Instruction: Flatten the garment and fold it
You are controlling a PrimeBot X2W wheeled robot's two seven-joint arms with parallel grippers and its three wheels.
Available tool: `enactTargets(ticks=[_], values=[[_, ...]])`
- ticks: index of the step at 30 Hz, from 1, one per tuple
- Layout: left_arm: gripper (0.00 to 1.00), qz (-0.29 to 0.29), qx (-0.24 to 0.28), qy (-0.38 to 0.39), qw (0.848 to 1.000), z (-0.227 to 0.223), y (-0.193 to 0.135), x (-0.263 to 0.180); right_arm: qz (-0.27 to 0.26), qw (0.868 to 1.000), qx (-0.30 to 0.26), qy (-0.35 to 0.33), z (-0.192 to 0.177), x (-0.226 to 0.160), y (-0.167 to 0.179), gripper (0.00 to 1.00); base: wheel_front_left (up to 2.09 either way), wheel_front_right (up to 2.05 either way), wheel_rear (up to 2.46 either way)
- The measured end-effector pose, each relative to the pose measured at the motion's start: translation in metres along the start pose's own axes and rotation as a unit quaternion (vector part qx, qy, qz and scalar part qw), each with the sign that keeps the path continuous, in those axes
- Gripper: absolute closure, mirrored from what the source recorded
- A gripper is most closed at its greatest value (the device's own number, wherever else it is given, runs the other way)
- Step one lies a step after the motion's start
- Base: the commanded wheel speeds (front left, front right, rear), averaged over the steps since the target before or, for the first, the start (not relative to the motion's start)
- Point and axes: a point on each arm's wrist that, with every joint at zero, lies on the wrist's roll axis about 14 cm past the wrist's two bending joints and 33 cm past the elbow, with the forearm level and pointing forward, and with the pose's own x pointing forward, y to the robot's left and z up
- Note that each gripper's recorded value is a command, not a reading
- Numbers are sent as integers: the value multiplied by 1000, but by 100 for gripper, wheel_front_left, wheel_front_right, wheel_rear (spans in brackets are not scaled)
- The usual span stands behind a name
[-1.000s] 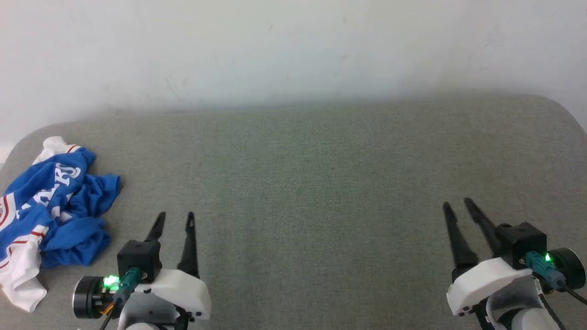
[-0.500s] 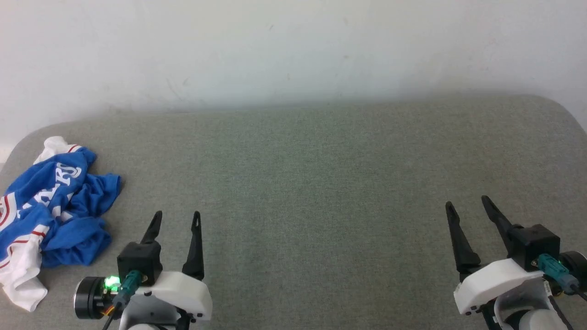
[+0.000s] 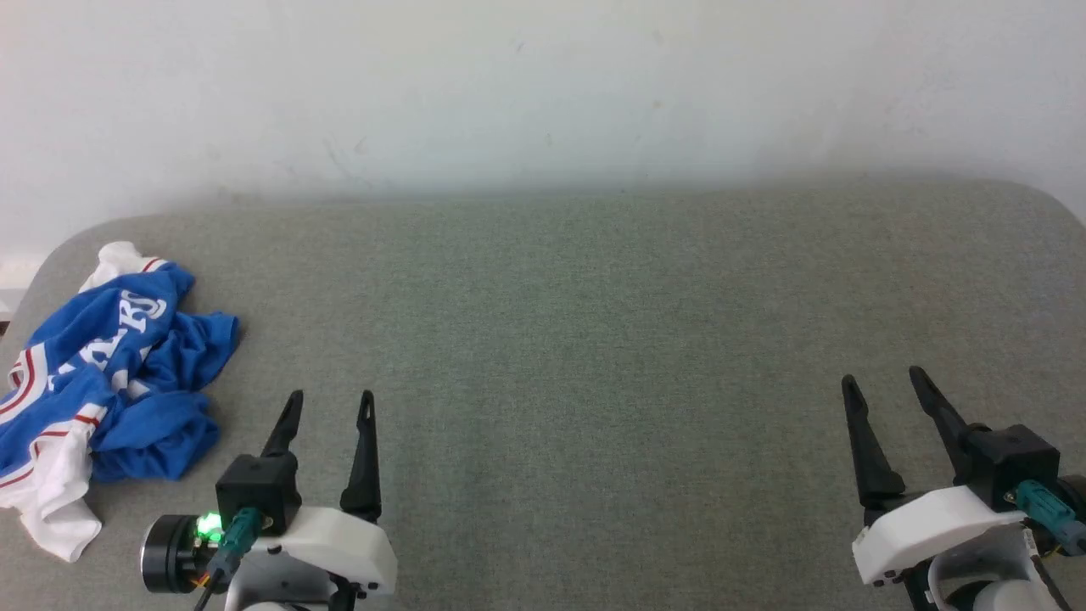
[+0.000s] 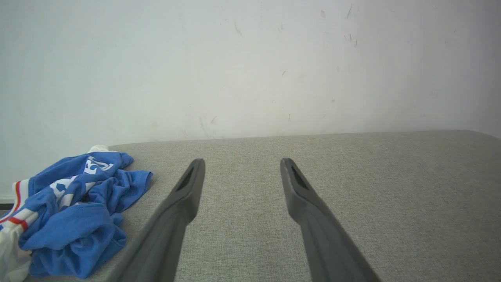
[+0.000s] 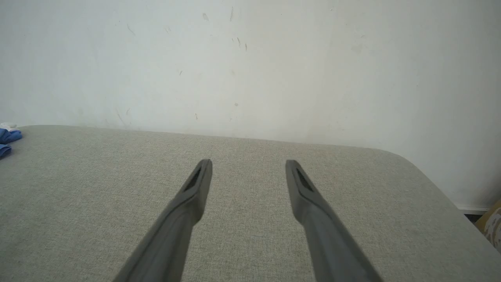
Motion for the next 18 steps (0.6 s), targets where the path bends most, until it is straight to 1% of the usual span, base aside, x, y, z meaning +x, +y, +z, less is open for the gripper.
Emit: enactTargets(ticks=[9,18], values=[[0,19,-4,-6,1000,0,10,-6,12,1000,4,-6,0,6,7,0,0,0,0],[0,42,-9,-6,999,-3,23,-18,35,999,0,-10,0,15,22,0,0,0,0]])
